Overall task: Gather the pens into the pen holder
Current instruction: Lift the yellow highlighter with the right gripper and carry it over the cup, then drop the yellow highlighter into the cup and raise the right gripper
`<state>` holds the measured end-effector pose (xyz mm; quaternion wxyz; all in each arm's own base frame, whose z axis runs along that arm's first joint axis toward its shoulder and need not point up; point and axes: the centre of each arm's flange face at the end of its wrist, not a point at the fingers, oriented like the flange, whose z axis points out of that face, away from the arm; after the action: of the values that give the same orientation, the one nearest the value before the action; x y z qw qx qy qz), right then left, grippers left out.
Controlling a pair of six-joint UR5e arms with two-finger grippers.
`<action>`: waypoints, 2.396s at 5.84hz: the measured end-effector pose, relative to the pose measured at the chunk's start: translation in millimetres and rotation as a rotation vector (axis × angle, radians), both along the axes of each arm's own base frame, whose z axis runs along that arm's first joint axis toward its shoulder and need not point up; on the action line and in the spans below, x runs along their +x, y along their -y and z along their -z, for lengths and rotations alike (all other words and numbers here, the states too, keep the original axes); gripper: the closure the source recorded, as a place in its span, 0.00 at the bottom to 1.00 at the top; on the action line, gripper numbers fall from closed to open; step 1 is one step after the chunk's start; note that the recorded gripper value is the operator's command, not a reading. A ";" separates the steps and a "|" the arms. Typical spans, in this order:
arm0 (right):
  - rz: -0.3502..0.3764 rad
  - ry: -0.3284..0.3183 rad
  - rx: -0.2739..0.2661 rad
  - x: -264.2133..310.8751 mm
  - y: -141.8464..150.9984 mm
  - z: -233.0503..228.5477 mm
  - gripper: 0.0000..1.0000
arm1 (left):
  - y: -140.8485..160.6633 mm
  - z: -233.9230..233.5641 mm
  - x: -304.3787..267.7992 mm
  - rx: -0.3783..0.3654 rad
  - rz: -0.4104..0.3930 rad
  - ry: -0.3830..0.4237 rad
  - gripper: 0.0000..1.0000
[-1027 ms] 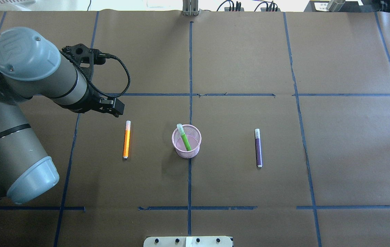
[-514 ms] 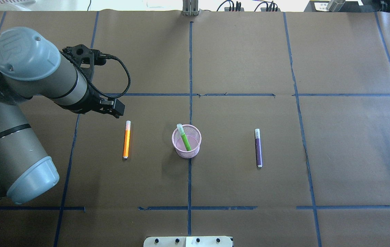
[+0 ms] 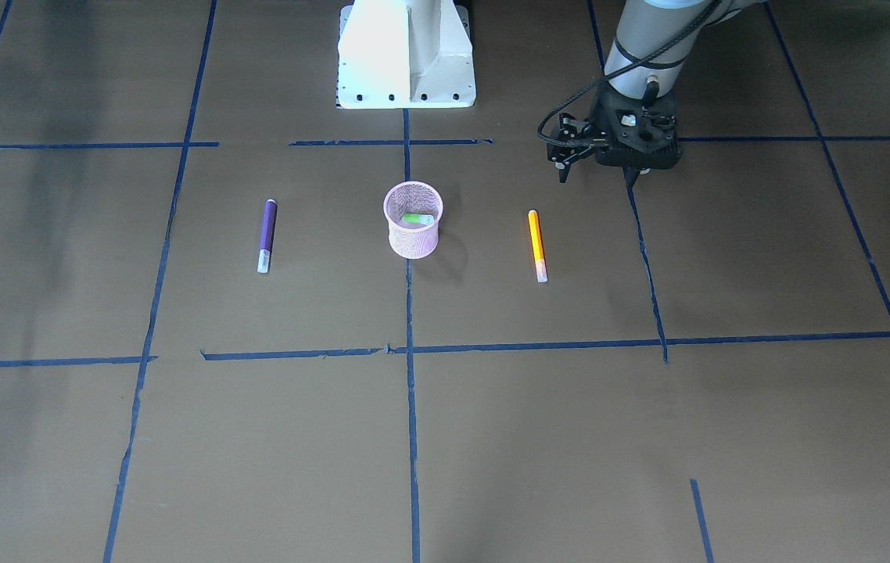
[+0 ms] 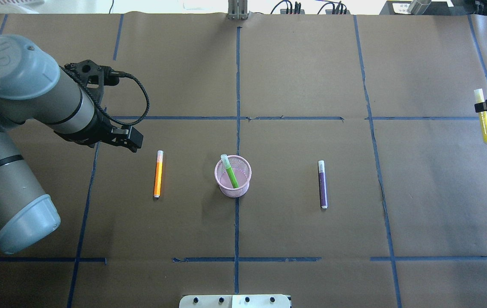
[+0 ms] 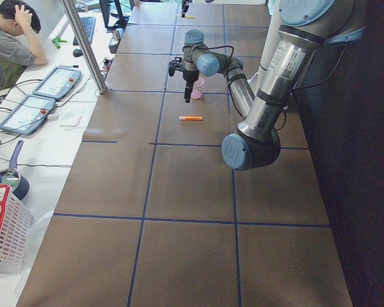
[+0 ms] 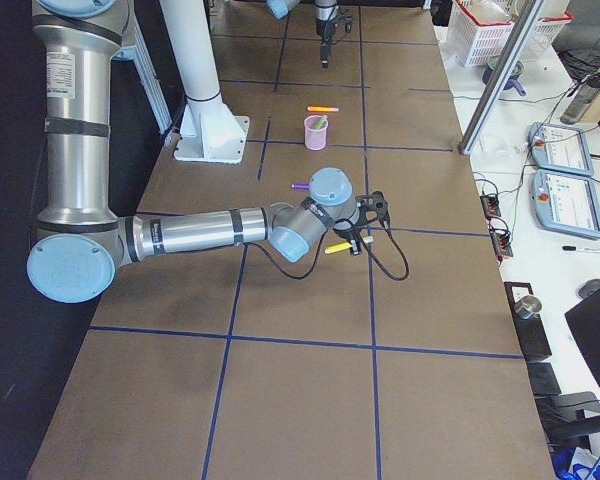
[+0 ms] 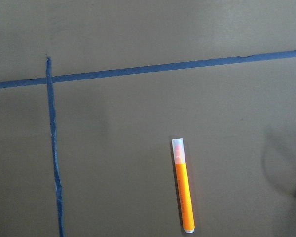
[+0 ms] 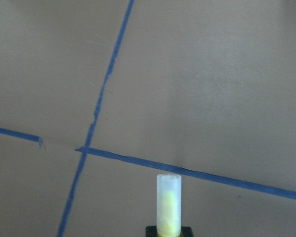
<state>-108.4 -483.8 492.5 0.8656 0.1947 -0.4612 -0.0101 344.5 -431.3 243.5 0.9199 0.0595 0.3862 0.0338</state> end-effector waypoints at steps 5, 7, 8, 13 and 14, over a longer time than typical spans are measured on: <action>-0.277 0.092 0.225 -201.6 -43.2 183.8 1.00 | 11.6 -14.0 -26.4 -0.039 -0.043 -0.030 0.00; -0.398 0.090 0.288 -300.7 -106.8 234.0 1.00 | 12.5 -15.0 -27.4 -0.048 -0.039 -0.031 0.00; -0.448 0.076 0.294 -344.7 -136.6 277.8 1.00 | 12.5 -15.4 -27.5 -0.051 -0.037 -0.031 0.00; -0.577 0.002 0.330 -452.6 -177.4 344.9 0.99 | 12.1 -14.6 -27.0 -0.057 -0.038 -0.036 0.00; -0.581 -0.008 0.329 -464.0 -175.4 344.7 0.92 | 12.1 -14.5 -27.2 -0.057 -0.037 -0.036 0.00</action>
<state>-572.4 -308.4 147.9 0.7910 0.4552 -0.3751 0.1621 317.3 -443.4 258.0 0.9133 0.0266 0.4045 0.0390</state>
